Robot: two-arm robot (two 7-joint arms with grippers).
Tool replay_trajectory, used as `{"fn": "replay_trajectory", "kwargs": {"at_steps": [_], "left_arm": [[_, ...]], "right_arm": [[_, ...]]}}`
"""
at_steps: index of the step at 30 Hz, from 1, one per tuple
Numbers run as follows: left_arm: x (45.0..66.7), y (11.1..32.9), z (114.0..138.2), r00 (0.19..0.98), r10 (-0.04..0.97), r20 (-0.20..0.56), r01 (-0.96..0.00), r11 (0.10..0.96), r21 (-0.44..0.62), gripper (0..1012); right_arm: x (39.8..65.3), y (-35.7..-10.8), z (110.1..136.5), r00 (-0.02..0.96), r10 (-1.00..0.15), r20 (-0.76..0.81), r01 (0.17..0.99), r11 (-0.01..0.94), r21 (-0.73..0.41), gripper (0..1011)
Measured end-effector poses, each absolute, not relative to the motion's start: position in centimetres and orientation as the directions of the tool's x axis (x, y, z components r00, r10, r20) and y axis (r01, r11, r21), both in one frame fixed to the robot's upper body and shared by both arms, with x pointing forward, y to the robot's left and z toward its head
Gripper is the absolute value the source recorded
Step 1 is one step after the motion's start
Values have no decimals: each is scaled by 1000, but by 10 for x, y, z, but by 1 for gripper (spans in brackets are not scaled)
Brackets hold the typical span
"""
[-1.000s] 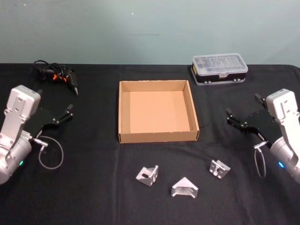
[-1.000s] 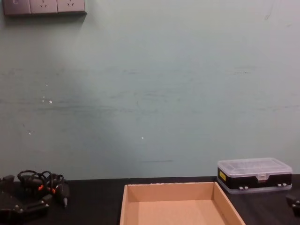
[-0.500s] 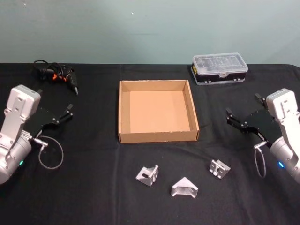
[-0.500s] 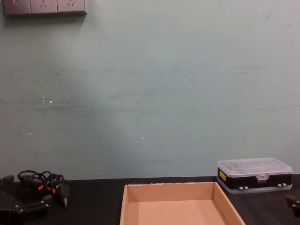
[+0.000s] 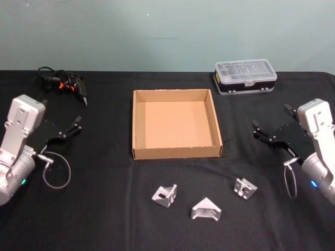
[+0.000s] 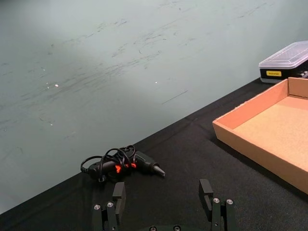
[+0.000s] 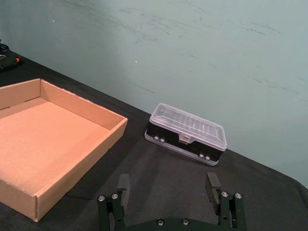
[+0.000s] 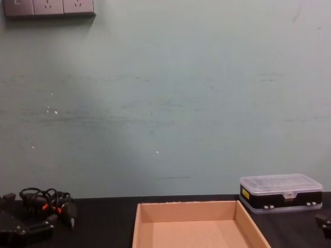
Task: Use one hand to pick up the angle iron from the table and place it into the box.
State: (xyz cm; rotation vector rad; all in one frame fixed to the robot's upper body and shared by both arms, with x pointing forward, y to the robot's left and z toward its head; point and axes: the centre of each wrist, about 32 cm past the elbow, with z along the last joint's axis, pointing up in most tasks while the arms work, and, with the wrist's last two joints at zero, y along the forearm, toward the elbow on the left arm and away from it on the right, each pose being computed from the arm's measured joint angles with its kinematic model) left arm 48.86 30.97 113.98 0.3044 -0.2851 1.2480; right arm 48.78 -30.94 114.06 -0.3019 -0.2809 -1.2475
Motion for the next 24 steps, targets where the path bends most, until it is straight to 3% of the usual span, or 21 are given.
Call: {"fn": "replay_trajectory", "kwargs": {"at_steps": [10, 24], "left_arm": [[489, 310, 1140, 292, 880, 374, -955, 287, 70, 1000], [489, 310, 1140, 292, 880, 374, -955, 287, 70, 1000]], "right_arm": [[478, -317, 1155, 299, -898, 322, 953, 294, -64, 1000], [446, -337, 1215, 403, -891, 206, 912, 372, -174, 1000]]}}
